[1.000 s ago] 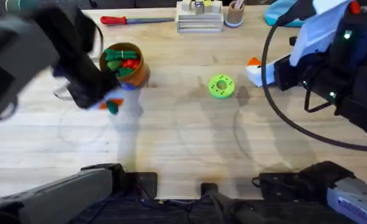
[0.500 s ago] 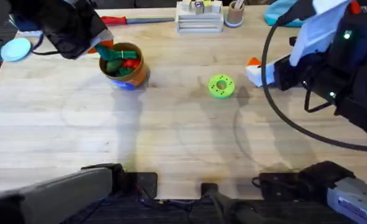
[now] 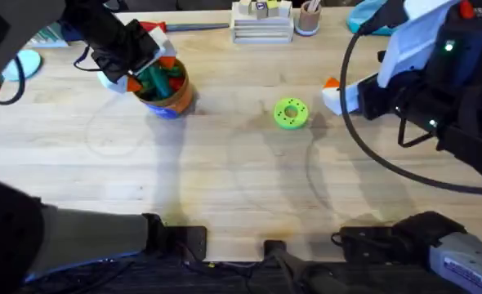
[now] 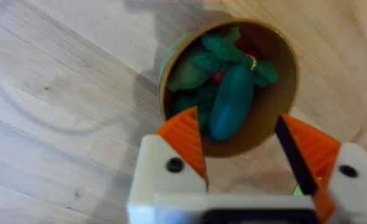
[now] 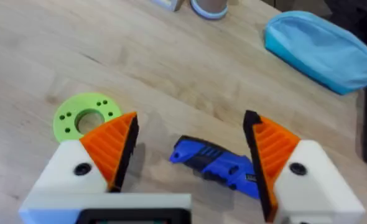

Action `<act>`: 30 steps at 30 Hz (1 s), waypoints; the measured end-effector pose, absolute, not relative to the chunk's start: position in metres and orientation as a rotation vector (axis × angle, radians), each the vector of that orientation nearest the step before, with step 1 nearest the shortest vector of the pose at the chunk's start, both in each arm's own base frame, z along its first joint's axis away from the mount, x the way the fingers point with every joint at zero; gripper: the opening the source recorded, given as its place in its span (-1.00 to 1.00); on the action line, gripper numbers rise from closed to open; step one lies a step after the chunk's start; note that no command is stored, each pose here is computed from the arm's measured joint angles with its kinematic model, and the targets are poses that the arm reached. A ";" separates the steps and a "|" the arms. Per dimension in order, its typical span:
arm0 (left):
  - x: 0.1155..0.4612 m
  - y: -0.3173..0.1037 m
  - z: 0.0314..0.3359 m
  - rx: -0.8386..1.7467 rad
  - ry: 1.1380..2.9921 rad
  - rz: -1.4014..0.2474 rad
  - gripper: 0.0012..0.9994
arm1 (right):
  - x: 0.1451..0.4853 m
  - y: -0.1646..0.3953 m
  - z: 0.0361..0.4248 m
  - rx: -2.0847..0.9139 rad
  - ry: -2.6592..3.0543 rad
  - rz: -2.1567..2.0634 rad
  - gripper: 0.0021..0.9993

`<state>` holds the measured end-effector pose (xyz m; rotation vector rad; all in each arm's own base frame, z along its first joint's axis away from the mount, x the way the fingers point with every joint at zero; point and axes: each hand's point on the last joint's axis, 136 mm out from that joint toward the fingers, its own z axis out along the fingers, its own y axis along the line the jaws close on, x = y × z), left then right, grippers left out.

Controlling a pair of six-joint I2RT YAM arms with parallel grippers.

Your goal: Pick up the gripper from the table and insert it into the empty holder that is missing its gripper. Then pick up a screw, insert it into the mounting hole, and use the screwdriver to tighten it. Finally, clean up the table by picking up the vegetable and placing it into the bucket.

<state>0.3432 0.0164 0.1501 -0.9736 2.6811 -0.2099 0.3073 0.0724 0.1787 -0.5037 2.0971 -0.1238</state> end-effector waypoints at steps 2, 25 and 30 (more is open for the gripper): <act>0.342 0.016 0.156 -0.966 2.667 -0.220 0.76 | 0.303 0.071 0.172 -0.514 2.127 -0.127 0.98; 0.239 0.006 0.280 0.031 2.690 -0.046 0.82 | 0.253 0.060 0.248 -0.368 2.346 -0.018 0.98; 0.227 0.000 0.299 0.245 2.587 0.009 0.83 | 0.241 0.057 0.254 -0.359 2.371 -0.015 0.98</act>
